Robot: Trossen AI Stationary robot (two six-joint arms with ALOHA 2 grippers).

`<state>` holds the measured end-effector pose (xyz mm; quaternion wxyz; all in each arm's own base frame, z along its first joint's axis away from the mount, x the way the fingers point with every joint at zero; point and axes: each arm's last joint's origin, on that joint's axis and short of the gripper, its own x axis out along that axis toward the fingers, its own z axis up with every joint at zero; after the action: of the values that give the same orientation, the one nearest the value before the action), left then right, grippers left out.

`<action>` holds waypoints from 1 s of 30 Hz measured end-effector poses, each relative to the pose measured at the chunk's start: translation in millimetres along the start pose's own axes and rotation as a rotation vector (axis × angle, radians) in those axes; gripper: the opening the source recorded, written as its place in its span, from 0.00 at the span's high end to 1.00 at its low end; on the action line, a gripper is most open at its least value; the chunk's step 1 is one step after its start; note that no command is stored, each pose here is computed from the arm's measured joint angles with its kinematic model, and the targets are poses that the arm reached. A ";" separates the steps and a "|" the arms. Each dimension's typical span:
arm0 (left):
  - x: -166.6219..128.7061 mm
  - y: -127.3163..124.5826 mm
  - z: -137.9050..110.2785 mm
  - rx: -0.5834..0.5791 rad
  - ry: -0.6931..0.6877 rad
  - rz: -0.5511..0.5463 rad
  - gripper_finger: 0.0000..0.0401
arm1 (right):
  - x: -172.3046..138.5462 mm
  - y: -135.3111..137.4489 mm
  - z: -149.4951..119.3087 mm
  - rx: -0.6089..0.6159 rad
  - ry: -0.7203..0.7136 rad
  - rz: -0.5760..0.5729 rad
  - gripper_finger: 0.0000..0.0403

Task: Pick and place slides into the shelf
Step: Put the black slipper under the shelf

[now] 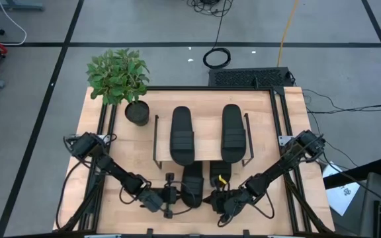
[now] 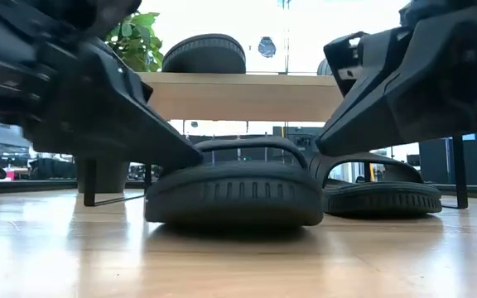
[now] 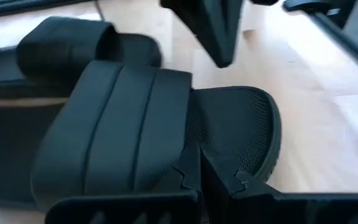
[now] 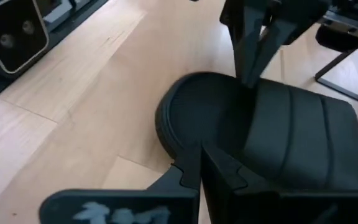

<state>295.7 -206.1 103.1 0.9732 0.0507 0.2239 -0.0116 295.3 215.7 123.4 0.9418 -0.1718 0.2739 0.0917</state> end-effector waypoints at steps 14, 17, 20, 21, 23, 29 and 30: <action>9.3 15.4 2.2 -0.033 0.014 0.023 1.00 | 9.2 -21.6 -6.2 0.036 0.012 -0.027 1.00; 9.4 16.0 2.5 -0.033 0.011 0.032 1.00 | 12.9 -31.0 -8.6 0.062 0.036 -0.049 1.00; 9.4 16.8 2.7 -0.023 0.005 0.061 1.00 | 15.4 -38.3 -10.1 0.084 0.049 -0.088 1.00; 9.8 17.7 2.8 -0.022 0.004 0.070 1.00 | 15.7 -39.9 -10.6 0.087 0.054 -0.112 1.00; 10.7 19.7 2.8 -0.019 0.006 0.080 1.00 | 16.0 -42.2 -11.5 0.085 0.061 -0.154 1.00; 17.3 33.5 1.7 -0.014 0.039 0.124 1.00 | 16.9 -45.7 -12.0 0.088 0.065 -0.182 1.00; 18.2 35.4 1.7 -0.017 0.042 0.130 1.00 | 16.9 -45.8 -12.0 0.089 0.065 -0.182 1.00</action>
<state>314.4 -171.1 100.1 0.9674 0.0570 0.2408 0.0545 315.8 170.2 117.1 0.9435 -0.1570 0.2915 -0.0122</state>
